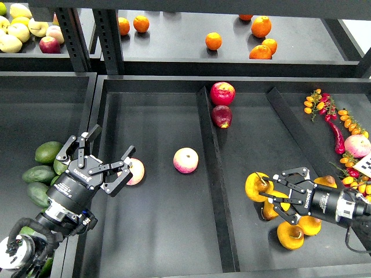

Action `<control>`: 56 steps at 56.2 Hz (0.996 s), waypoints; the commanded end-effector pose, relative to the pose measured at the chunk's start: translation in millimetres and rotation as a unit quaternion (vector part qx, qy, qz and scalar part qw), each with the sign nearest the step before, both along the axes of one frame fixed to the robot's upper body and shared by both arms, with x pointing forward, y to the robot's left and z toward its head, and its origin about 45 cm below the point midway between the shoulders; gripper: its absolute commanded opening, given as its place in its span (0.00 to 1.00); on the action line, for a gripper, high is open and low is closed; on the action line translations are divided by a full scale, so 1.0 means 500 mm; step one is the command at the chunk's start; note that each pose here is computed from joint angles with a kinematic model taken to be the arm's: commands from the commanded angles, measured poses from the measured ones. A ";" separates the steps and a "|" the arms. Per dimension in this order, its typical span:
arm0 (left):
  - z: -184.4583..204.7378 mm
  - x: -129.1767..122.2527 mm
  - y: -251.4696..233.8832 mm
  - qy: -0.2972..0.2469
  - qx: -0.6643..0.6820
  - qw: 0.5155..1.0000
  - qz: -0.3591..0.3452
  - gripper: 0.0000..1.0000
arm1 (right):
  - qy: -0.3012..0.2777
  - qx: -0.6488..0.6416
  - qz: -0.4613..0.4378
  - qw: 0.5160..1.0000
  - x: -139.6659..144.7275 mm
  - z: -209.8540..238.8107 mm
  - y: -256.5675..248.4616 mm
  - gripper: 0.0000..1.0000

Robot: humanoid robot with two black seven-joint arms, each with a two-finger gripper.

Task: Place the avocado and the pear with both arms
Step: 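Lift the pear with the right gripper and carry it to the pear bin, then lower the pear among the yellow pears and open the right gripper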

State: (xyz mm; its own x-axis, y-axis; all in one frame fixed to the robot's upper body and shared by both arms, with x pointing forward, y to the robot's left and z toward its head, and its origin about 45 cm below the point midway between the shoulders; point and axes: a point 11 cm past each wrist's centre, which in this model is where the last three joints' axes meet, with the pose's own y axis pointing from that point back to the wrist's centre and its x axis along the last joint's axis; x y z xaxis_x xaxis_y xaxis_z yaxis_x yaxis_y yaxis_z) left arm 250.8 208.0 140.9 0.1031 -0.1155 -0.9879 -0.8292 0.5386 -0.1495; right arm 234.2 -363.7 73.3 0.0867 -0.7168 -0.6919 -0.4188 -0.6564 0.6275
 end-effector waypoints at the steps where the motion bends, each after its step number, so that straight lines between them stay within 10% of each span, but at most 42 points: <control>1: 0.000 0.000 0.000 0.000 0.000 1.000 0.000 0.99 | 0.013 -0.014 -0.001 1.000 -0.018 -0.017 -0.014 0.14; 56: -0.002 -0.003 -0.001 0.002 0.001 1.000 -0.001 0.99 | 0.045 -0.026 -0.032 0.998 -0.033 -0.089 -0.014 0.29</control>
